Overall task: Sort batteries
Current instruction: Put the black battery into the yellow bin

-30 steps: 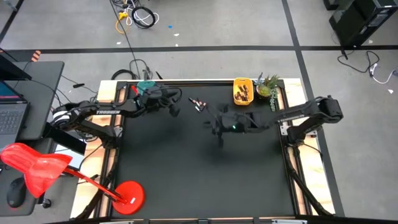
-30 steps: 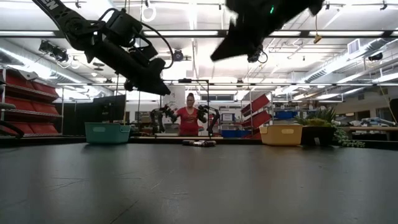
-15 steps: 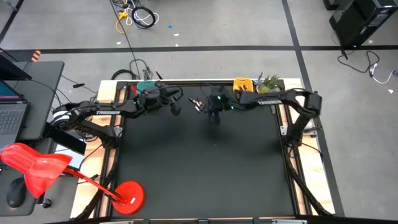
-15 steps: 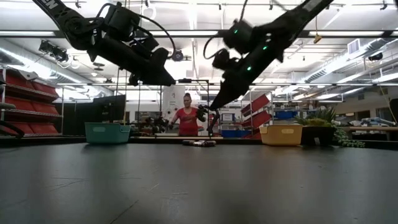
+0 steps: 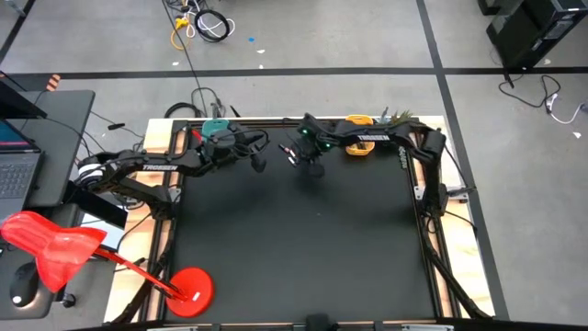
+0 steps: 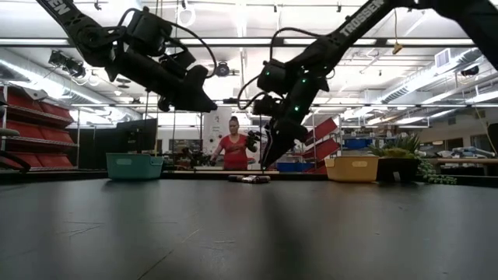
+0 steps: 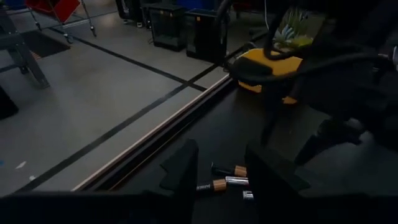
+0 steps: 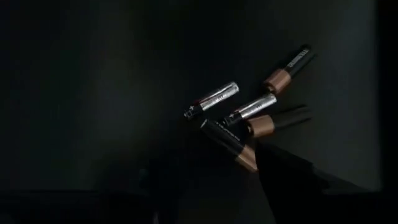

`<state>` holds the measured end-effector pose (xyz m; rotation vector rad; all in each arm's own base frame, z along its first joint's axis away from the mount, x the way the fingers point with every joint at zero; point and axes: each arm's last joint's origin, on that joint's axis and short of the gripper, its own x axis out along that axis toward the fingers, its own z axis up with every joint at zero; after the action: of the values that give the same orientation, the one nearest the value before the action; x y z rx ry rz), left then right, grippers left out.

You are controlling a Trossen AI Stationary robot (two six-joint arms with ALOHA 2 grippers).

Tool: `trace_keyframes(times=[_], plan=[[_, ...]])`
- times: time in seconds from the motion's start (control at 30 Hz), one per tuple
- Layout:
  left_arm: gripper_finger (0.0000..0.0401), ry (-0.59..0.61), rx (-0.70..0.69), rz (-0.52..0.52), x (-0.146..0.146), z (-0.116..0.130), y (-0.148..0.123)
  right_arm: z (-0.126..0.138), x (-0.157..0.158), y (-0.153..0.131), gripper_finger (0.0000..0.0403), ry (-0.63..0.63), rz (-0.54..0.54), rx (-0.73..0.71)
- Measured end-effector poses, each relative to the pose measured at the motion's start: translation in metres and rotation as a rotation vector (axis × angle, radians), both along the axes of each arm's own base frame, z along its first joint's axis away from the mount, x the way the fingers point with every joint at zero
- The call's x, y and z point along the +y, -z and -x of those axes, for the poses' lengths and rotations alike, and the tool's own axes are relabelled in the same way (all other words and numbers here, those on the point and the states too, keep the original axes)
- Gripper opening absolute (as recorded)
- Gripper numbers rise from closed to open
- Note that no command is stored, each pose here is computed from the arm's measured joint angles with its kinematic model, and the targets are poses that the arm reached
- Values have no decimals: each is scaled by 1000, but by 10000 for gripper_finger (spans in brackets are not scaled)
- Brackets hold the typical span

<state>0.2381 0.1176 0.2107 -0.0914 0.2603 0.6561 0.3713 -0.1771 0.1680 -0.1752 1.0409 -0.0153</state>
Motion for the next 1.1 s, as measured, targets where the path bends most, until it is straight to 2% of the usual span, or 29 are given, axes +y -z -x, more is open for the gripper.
trace_keyframes(times=[0.4, 0.57, 0.73, 1.1], plan=[[140, 1, -18, -15, 0, -1, -2, -19, -17, 8, 199, -52, -22, 60], [140, 0, -18, -15, 0, 0, -2, -18, -24, 7, 199, -55, -45, 39], [140, 0, -7, -10, 0, 0, -1, -11, -27, 16, 195, -44, -83, 97], [140, 0, 20, 0, 0, 1, 2, -6, -35, 15, 193, -39, -96, 84]])
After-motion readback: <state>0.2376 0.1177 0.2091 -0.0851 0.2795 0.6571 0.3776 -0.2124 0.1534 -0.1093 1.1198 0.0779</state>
